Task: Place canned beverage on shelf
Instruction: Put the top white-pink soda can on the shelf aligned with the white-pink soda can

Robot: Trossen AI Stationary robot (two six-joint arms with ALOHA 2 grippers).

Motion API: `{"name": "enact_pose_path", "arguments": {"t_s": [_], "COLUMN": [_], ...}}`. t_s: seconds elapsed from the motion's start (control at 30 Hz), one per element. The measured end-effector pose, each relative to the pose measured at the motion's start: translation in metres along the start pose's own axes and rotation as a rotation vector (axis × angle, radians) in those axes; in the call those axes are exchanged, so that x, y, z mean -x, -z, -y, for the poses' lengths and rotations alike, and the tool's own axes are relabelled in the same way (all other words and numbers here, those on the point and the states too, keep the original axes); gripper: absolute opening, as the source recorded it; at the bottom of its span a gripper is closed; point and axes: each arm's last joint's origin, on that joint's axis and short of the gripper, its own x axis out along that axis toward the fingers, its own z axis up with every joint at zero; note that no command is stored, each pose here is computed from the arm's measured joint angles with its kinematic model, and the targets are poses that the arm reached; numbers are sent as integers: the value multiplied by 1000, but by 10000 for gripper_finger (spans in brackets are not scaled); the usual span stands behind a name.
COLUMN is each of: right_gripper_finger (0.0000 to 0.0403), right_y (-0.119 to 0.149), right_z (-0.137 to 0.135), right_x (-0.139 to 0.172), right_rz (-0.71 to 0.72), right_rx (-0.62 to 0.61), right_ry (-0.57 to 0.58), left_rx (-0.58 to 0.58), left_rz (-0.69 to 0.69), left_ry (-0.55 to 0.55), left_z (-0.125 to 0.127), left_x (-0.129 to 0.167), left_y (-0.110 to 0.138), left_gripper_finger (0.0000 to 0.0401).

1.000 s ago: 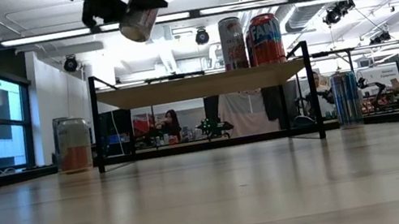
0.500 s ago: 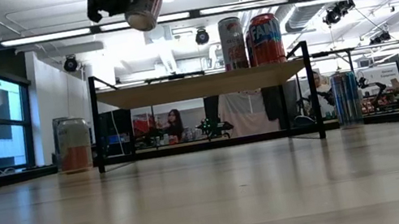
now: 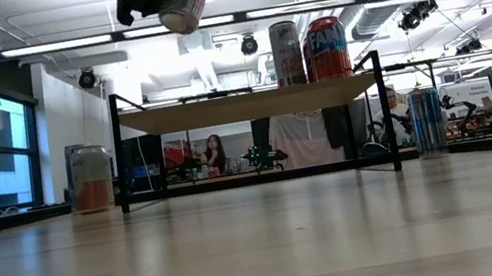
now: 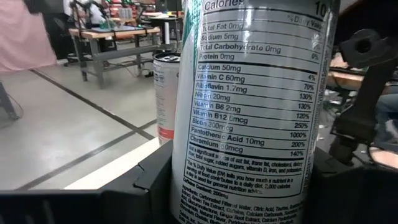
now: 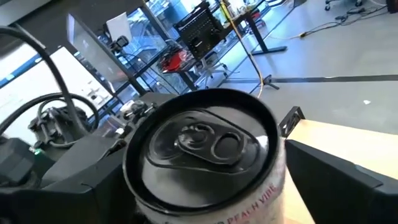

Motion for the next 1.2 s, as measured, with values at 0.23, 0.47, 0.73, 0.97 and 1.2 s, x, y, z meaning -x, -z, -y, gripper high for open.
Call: {"name": "enact_pose_path", "arguments": {"t_s": [0.23, 0.47, 0.73, 0.97, 1.2], "right_gripper_finger": [252, 252, 252, 252, 252], "right_y": [0, -14, -47, -26, -15], "right_z": [1, 5, 4, 12, 29], "right_x": [0, 9, 25, 1, -34], "right_rz": [10, -41, -206, -300, -273], "right_rx": [-4, 115, 440, 536, 492], "right_ry": [15, 50, 90, 13, 48], "left_rx": [-42, -117, -37, 160, 301], "left_rz": [1, -88, -187, -44, 54], "left_ry": [-11, 4, 86, 110, 140], "left_z": [0, -8, -38, -69, -89], "left_x": [0, 10, 54, 93, 119], "left_y": [0, 2, -15, -27, -26], "left_gripper_finger": [227, 295, 301, 302, 303]}}
